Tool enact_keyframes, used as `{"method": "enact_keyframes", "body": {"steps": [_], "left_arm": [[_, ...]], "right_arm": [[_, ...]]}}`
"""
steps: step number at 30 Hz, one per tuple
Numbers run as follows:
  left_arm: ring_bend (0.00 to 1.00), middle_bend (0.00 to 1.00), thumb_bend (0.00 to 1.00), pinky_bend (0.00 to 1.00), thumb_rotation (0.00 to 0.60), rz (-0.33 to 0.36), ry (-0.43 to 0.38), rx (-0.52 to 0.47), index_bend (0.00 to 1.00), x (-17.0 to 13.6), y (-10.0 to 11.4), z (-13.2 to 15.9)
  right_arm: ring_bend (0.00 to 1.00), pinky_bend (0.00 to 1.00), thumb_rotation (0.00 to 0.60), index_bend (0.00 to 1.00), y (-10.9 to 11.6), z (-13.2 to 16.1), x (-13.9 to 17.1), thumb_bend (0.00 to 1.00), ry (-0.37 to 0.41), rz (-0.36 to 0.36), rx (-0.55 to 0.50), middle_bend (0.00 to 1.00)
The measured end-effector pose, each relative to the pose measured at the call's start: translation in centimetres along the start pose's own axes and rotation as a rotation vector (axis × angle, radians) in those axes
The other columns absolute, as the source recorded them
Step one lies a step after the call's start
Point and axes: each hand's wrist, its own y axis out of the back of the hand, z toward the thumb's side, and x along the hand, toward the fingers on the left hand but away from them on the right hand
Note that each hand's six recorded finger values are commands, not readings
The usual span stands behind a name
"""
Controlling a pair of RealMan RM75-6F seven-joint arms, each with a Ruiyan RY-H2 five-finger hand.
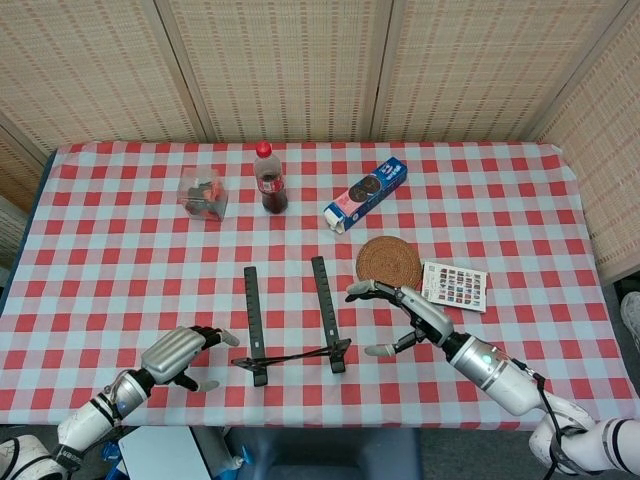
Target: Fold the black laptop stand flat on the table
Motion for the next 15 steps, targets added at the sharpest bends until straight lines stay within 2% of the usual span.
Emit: {"method": "enact_keyframes", "body": {"steps": [3, 7, 15], "left_arm": [[0.29, 0.28, 0.21, 0.33, 0.488, 0.015, -0.017, -0.020, 0.29, 0.7, -0.3, 0.8], [0.29, 0.28, 0.21, 0.33, 0.423, 0.051, -0.033, -0.061, 0.34, 1.9, -0.3, 1.7], [0.30, 0.28, 0.21, 0.33, 0.423, 0.081, -0.019, -0.041, 0.43, 3.1, -0.5, 1.9]], "right_arm": [[0.11, 0.14, 0.600, 0.22, 0.0, -0.1, 0.1, 0.05, -0.001, -0.001, -0.001, 0.26], [0.11, 0.14, 0.600, 0.22, 0.1, -0.2, 0.3, 0.05, -0.003, -0.005, -0.004, 0.26], [0.11, 0.14, 0.600, 0.22, 0.2, -0.4, 0.5, 0.05, -0.006, -0.008, -0.011, 0.26]]}}
